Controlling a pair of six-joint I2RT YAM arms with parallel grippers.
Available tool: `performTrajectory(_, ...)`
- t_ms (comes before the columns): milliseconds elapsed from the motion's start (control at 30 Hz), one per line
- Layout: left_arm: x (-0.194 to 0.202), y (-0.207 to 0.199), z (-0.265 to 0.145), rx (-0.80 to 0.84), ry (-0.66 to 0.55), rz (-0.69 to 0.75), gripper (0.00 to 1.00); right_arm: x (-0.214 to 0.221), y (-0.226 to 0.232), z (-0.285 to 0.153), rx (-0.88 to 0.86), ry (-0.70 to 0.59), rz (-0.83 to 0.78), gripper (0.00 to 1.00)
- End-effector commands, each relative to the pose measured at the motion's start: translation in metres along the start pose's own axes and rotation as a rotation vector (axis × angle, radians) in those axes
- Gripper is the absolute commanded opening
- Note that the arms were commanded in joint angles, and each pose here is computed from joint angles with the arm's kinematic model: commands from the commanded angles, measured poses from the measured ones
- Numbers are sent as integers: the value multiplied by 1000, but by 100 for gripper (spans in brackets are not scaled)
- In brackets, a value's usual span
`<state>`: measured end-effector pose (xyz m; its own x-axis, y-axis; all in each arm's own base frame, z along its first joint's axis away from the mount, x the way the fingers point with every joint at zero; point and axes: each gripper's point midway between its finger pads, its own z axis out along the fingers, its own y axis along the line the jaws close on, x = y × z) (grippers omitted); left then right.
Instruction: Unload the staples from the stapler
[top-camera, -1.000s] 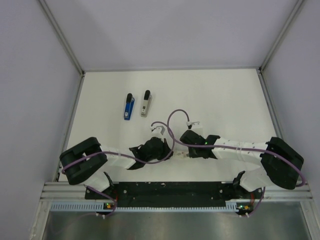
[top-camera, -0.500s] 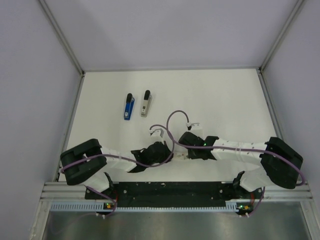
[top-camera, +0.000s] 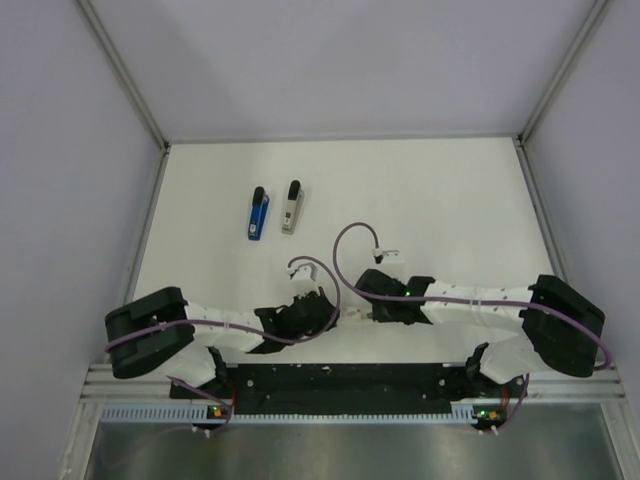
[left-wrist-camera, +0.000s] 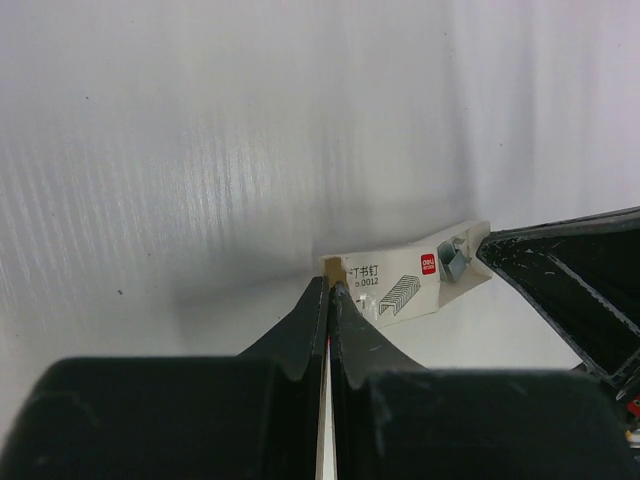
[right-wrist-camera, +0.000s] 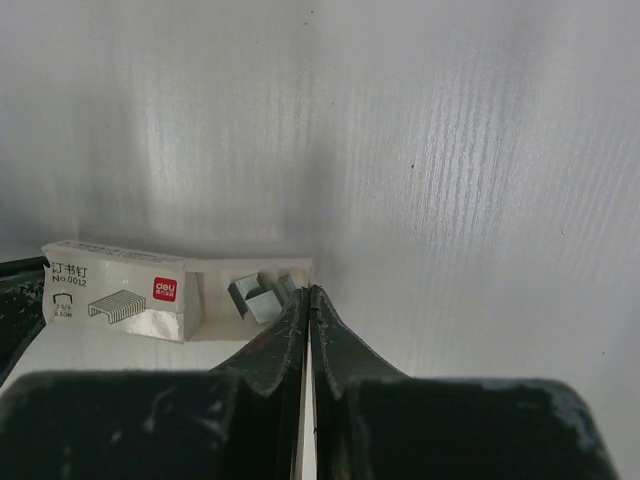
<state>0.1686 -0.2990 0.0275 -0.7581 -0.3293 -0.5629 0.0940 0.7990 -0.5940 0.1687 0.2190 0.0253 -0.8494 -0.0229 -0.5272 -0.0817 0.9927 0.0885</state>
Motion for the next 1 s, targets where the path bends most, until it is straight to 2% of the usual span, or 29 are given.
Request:
performTrajectory(0,-5,-7,-5,21,-39,-33,1,-6,14,-6,-29,-37,26,0)
performTrajectory(967,-1,-21,6,45,-50,23,1,-14,58,-11,-162,-51,-24,2)
